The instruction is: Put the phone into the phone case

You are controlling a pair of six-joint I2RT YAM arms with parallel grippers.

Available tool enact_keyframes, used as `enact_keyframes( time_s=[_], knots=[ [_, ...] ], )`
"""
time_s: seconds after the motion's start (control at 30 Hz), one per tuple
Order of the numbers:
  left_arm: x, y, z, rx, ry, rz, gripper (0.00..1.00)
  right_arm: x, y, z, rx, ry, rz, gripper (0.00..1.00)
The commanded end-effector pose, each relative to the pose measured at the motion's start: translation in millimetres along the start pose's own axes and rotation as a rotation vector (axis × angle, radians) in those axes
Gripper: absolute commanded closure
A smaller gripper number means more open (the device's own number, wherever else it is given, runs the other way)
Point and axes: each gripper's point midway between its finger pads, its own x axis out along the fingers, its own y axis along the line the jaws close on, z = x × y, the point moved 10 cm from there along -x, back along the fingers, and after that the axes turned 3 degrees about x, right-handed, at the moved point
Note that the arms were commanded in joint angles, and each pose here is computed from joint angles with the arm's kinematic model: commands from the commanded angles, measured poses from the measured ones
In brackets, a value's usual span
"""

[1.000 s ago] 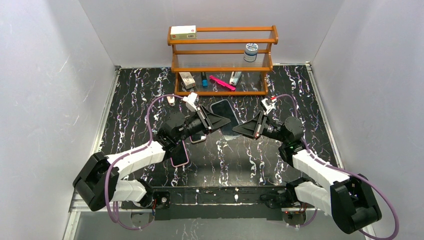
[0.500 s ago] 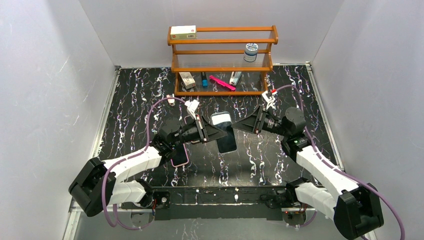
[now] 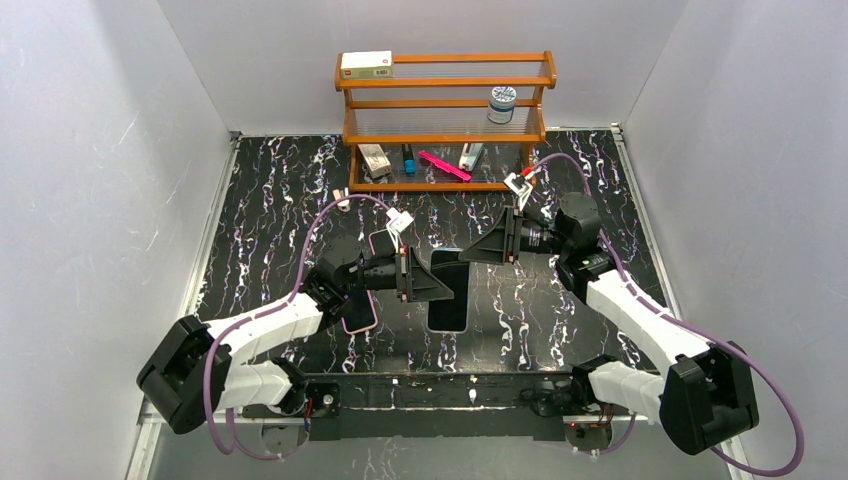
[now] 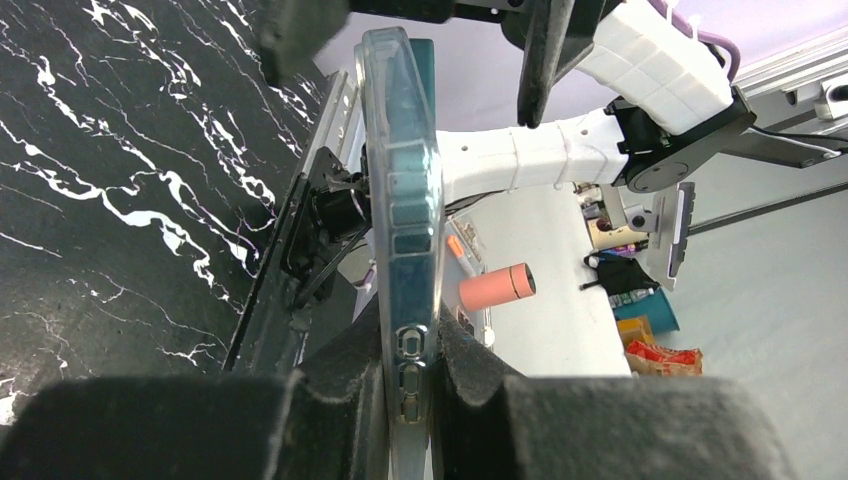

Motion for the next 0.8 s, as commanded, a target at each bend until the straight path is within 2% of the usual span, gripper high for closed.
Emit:
enact_keyframes(
  time_s=[0.0,0.07,0.2,0.33,0.43,0.57,0.67,0.77],
  knots=[
    [-1,-8,6,0.061,-0.007,-0.047,1.00,-2,19,8,-0.095,0.044,0.082,0.40],
    [-1,-4,5,0.054,-0.015,-0.024,1.00,-2,18,7,-0.090,0.052,0.083,0.51],
    [-2,5,4,0.040,-0.028,0.057,1.00,-2,19,7,-0.052,0.042,0.056,0.80],
    [-7,21,2,0.059,-0.004,0.262,1.00,-1,21,11,-0.018,0.009,0.023,0.99],
    [-13,30,2,0.056,0.017,0.426,1.00,0,21,15,0.014,-0.016,-0.023,0.99],
    [-13,31,6,0.044,-0.002,0.466,1.00,0,18,13,0.021,-0.029,-0.036,0.98],
    [-8,24,11,0.024,-0.030,0.397,1.00,0,15,9,0.026,-0.022,-0.020,0.76],
    [-6,9,17,-0.010,-0.110,0.295,1.00,-1,11,3,0.042,-0.009,-0.009,0.53]
  ],
)
